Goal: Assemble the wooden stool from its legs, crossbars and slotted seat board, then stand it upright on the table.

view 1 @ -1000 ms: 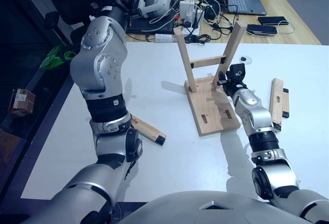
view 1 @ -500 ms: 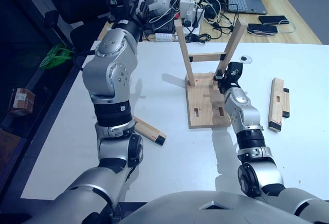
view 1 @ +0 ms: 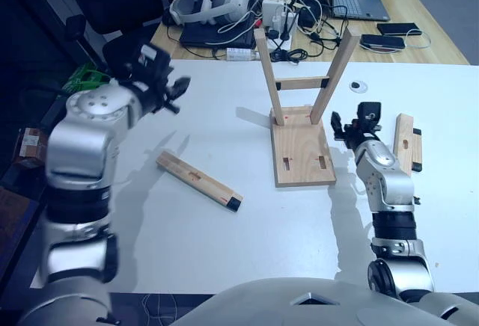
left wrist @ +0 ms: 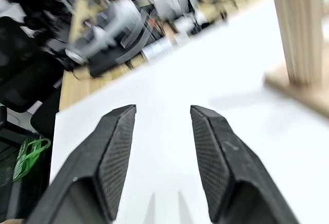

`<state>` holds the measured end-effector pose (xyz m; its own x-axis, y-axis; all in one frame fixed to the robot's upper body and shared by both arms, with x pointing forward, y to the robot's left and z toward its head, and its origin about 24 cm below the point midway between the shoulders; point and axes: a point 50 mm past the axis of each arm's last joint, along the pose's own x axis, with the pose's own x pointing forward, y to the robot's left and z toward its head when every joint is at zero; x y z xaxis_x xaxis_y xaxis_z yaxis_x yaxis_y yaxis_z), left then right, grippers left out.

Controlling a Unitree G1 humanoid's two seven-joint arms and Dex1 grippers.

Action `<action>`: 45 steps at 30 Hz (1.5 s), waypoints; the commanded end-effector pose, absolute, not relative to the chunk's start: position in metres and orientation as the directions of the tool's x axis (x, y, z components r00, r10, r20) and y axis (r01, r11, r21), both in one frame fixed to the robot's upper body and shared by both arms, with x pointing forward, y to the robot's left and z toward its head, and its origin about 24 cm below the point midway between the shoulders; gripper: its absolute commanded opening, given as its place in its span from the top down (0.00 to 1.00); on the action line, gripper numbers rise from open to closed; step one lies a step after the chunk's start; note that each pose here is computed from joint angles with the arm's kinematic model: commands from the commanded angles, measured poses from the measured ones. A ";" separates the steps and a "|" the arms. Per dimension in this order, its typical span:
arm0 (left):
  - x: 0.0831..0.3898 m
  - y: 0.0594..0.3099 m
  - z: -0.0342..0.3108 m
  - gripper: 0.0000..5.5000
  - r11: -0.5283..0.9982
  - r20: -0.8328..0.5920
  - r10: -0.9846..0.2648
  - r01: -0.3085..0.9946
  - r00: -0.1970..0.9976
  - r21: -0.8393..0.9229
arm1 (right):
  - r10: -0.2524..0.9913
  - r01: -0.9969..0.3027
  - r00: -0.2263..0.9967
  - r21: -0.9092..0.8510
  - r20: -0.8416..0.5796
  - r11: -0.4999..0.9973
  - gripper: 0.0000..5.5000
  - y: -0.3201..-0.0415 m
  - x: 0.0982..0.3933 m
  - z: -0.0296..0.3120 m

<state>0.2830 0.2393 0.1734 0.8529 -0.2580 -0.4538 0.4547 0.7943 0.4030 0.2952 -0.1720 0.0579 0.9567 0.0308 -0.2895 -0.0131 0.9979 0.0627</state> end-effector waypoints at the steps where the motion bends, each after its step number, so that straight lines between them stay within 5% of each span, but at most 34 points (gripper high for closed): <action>1: 0.256 0.253 0.163 0.64 0.646 -0.616 -0.275 0.617 0.738 0.450 | -0.009 0.017 0.948 0.021 -0.318 1.000 0.34 -0.185 0.281 0.055; 6: 0.230 0.258 0.144 0.64 0.581 -0.722 -0.331 0.735 0.607 0.351 | -0.053 0.054 0.944 -0.006 -0.327 0.999 0.34 -0.194 0.270 0.055; 16: 0.185 0.273 0.086 0.64 0.547 -0.882 -0.226 0.803 0.413 0.236 | -0.096 0.087 0.944 -0.044 -0.314 0.995 0.34 -0.203 0.271 0.059; 23: 0.211 0.271 0.057 0.64 0.639 -0.859 -0.162 0.715 0.485 0.283 | -0.086 0.079 0.948 -0.035 -0.306 0.996 0.34 -0.198 0.276 0.060; 31: 0.250 0.229 0.052 0.64 0.627 -0.783 -0.250 0.712 0.570 0.318 | -0.106 0.094 0.952 -0.053 -0.286 0.994 0.34 -0.202 0.281 0.063; 40: 0.265 0.200 0.053 0.64 0.592 -0.734 -0.286 0.716 0.616 0.370 | -0.314 0.274 0.928 -0.204 -0.201 0.940 0.34 -0.274 0.287 0.077; 45: 0.279 0.191 0.066 0.64 0.649 -0.655 -0.302 0.653 0.693 0.391 | -0.425 0.351 0.866 -0.285 -0.263 0.892 0.34 -0.318 0.264 0.053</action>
<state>0.2694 0.1912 0.0551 0.6442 -0.3111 -0.6987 0.6934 0.6232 0.3618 0.2758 -0.3051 0.0649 0.8904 -0.3952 -0.2258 0.3355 0.9051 -0.2612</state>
